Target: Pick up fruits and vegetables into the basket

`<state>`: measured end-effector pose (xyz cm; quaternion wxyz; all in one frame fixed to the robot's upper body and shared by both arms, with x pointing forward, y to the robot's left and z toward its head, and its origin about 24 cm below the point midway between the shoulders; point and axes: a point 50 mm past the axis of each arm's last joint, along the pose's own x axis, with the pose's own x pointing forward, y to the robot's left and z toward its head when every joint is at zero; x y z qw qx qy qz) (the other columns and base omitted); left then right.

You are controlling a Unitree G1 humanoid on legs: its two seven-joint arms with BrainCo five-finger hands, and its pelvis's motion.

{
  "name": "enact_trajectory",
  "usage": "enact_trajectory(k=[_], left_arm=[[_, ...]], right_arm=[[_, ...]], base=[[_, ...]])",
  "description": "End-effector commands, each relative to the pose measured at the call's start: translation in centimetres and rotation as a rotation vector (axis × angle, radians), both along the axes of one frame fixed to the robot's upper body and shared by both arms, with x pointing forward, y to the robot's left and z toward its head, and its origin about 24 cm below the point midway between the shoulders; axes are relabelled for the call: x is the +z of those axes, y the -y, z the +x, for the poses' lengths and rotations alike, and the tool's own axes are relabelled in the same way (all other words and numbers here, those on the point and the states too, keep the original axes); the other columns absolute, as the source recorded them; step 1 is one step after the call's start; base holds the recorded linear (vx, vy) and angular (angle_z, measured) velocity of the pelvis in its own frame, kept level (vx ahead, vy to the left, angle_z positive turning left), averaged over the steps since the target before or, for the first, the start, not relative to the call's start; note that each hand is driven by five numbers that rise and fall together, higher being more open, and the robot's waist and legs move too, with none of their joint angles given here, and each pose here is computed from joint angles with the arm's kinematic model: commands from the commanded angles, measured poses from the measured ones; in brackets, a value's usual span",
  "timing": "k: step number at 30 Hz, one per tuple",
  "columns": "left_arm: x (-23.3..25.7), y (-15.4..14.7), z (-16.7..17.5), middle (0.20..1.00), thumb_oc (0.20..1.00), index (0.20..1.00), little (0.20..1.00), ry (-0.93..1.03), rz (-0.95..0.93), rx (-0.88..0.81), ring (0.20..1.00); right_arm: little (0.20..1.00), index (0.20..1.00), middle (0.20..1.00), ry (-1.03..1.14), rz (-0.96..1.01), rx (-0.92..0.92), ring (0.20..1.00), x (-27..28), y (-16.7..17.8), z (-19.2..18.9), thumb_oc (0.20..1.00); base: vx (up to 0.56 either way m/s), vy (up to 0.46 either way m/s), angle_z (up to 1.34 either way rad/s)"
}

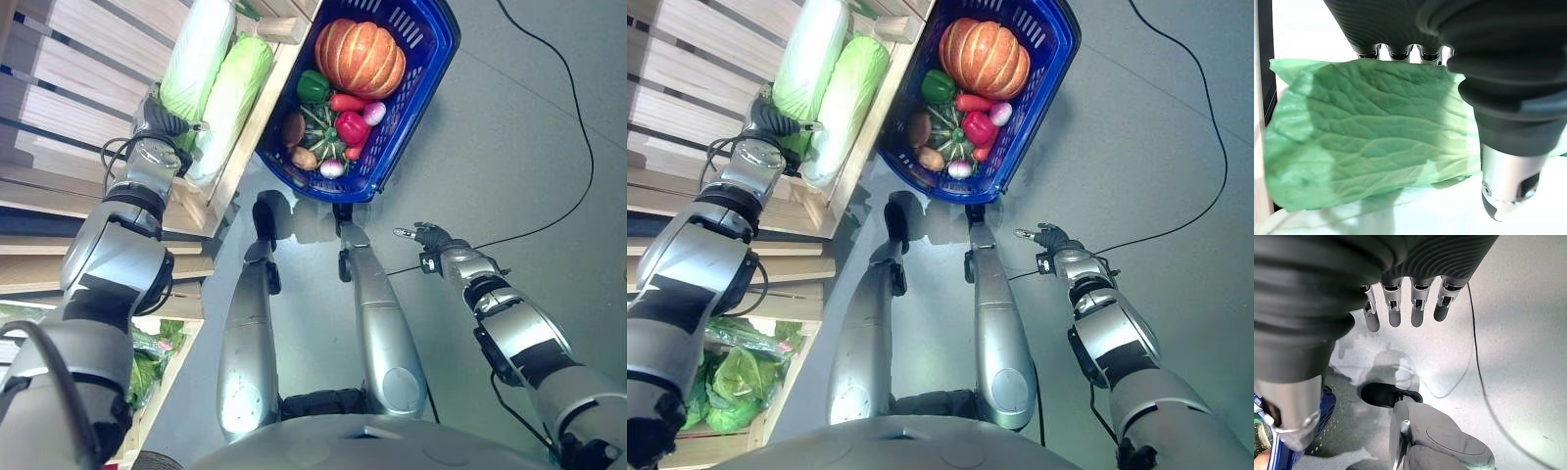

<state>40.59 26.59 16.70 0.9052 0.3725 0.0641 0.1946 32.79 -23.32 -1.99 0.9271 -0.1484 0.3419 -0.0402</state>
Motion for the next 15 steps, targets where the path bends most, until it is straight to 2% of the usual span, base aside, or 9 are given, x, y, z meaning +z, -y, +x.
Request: enact_trajectory(k=[1, 9, 10, 11, 15], left_arm=[[-4.16, 0.68, -0.78, 1.000, 1.000, 1.000, 1.000, -0.130, 0.011, -0.006, 1.000], [-4.37, 1.09, -0.72, 1.000, 1.000, 1.000, 1.000, -0.154, 0.053, -0.012, 1.000], [-4.33, 1.14, -0.68, 0.539, 0.539, 0.539, 0.539, -0.164, 0.070, -0.024, 0.539], [-4.30, 1.24, -0.64, 0.200, 0.200, 0.200, 0.200, -0.164, 0.071, -0.031, 0.200], [-4.49, 1.59, -0.57, 0.200, 0.200, 0.200, 0.200, -0.181, 0.070, -0.058, 0.200]], right_arm=[[1.000, 1.000, 1.000, -0.070, -0.018, -0.019, 1.000, -1.52, 0.61, -1.49, 1.000], [1.000, 1.000, 1.000, -0.070, -0.017, -0.015, 1.000, -1.50, 0.43, -1.41, 1.000], [1.000, 1.000, 1.000, -0.068, -0.016, -0.015, 1.000, -1.48, 0.35, -1.37, 1.000], [1.000, 1.000, 1.000, -0.067, -0.016, -0.014, 1.000, -1.44, 0.34, -1.33, 1.000], [1.000, 1.000, 1.000, -0.064, -0.019, -0.014, 1.000, -1.31, 0.34, -1.21, 1.000]], base=[[0.00, 0.000, 0.00], [0.00, 0.000, 0.00], [0.00, 0.000, 0.00], [0.00, 0.000, 0.00], [0.00, 0.000, 0.00]])
